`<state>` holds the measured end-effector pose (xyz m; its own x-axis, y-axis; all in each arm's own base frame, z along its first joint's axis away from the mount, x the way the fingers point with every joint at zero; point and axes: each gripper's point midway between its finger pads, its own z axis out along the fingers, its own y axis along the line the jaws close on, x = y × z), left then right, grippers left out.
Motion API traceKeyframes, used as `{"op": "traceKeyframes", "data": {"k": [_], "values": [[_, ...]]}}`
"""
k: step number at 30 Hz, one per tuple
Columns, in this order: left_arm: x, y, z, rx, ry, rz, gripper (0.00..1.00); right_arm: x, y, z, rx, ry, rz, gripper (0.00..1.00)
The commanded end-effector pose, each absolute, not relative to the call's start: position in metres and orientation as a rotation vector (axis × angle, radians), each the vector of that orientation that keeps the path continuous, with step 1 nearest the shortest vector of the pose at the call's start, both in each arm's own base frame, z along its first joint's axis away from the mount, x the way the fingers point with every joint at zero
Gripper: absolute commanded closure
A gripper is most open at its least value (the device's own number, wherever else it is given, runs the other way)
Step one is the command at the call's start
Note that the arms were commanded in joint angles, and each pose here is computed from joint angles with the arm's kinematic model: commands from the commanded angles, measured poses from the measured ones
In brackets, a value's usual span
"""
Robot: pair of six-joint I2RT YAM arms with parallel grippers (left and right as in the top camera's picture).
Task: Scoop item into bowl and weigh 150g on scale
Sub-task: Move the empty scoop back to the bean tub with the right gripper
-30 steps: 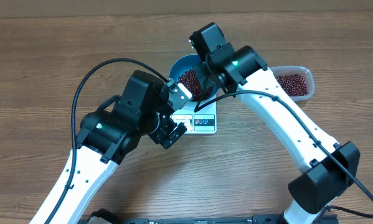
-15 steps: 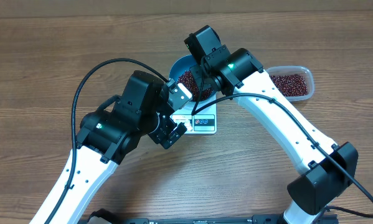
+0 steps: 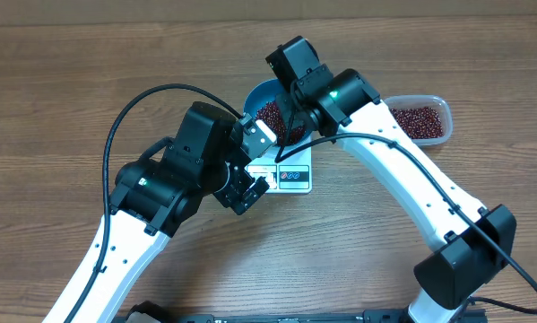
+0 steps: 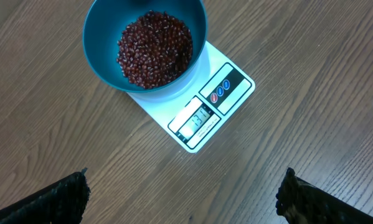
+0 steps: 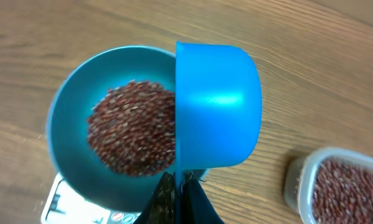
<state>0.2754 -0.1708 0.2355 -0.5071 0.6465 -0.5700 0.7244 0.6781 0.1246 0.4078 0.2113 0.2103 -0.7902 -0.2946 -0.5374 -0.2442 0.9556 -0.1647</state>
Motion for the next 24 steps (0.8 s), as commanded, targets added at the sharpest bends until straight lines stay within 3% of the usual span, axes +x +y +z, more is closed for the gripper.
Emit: {"op": "traceKeyframes", "data": {"k": [1, 11, 24], "values": [[0.280, -0.170, 0.246, 1.051, 2.264, -0.160, 0.01, 0.420, 0.183, 0.244, -0.142, 2.436, -0.172, 0.96], [0.280, -0.170, 0.246, 1.052, 2.265, -0.160, 0.00, 0.430, 0.122, 0.261, 0.051, 2.365, -0.394, 0.96], [0.280, -0.170, 0.246, 1.051, 2.264, -0.160, 0.00, 0.420, 0.033, 0.245, 0.379, 2.459, -0.497, 0.96]]}}
